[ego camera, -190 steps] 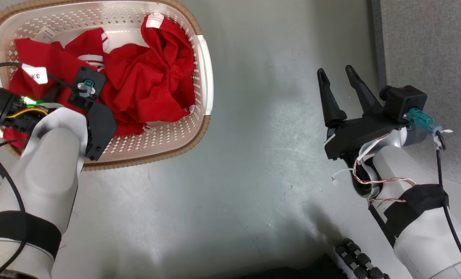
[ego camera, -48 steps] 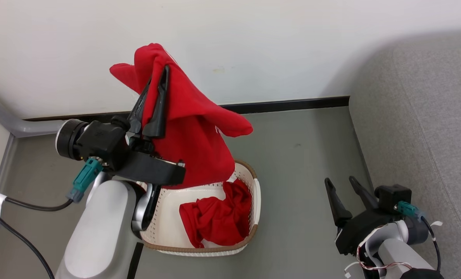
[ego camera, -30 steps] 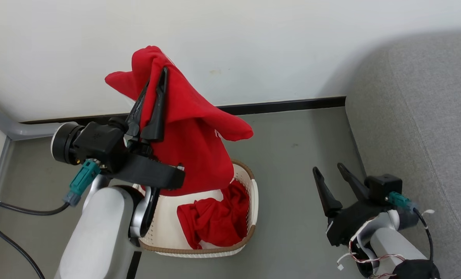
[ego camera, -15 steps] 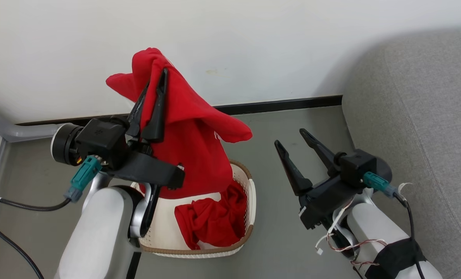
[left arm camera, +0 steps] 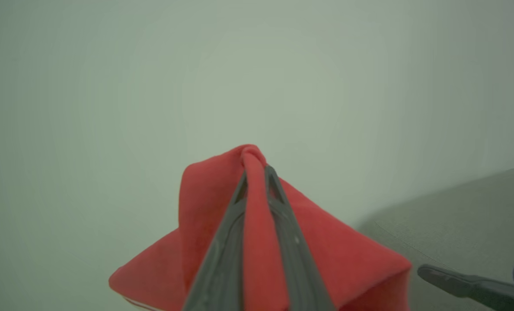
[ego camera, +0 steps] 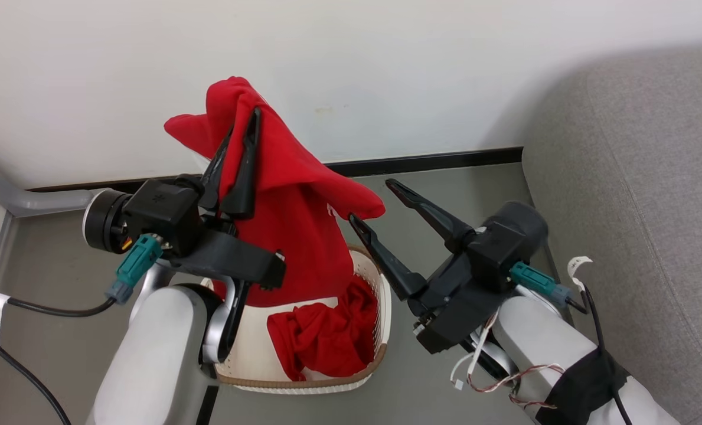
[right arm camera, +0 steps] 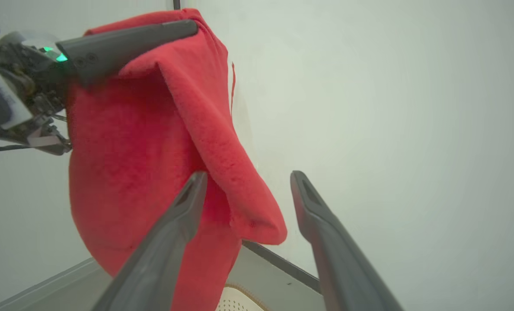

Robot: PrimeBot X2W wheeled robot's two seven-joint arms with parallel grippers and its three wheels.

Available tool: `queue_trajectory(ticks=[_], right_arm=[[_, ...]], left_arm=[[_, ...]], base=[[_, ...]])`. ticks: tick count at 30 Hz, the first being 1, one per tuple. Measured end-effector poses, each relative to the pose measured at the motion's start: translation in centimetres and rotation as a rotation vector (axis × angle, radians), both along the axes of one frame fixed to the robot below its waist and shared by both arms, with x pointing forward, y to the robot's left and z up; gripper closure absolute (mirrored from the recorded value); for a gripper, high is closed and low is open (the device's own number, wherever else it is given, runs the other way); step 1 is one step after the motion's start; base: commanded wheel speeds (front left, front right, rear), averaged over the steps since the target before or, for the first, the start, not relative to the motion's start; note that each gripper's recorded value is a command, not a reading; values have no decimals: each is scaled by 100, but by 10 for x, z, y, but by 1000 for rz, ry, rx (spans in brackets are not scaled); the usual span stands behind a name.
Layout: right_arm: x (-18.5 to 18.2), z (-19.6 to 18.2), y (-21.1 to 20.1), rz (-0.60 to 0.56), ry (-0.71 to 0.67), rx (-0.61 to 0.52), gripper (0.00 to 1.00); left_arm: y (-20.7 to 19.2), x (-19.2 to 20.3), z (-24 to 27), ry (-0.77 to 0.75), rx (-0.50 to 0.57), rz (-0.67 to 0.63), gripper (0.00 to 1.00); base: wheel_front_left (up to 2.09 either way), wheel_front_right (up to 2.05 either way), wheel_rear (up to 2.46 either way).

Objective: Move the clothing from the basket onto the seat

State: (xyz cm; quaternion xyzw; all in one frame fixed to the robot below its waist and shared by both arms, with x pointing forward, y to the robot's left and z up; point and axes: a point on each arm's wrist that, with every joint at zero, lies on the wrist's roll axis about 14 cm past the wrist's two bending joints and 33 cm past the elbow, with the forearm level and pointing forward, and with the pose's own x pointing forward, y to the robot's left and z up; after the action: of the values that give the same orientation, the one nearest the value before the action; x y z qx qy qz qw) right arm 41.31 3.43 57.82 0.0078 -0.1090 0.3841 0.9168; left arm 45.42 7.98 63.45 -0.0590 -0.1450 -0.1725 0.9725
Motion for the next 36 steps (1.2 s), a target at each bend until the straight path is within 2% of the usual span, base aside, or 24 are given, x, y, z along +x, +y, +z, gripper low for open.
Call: queue_trajectory(ticks=[12,21,36], right_arm=[[-2,22,22,96,-93,-56,0],[-4,10,43,158,-65,-125,0],[6,-19,48,151,43,-197,0]], left_arm=[[-10,-5,-2,12,6,-28,100],[-8,-6,-3,15,7,-23,100],[-12,-8,-5,19,8,-33,100]], base=[[0,0,0],[0,0,0],[0,0,0]])
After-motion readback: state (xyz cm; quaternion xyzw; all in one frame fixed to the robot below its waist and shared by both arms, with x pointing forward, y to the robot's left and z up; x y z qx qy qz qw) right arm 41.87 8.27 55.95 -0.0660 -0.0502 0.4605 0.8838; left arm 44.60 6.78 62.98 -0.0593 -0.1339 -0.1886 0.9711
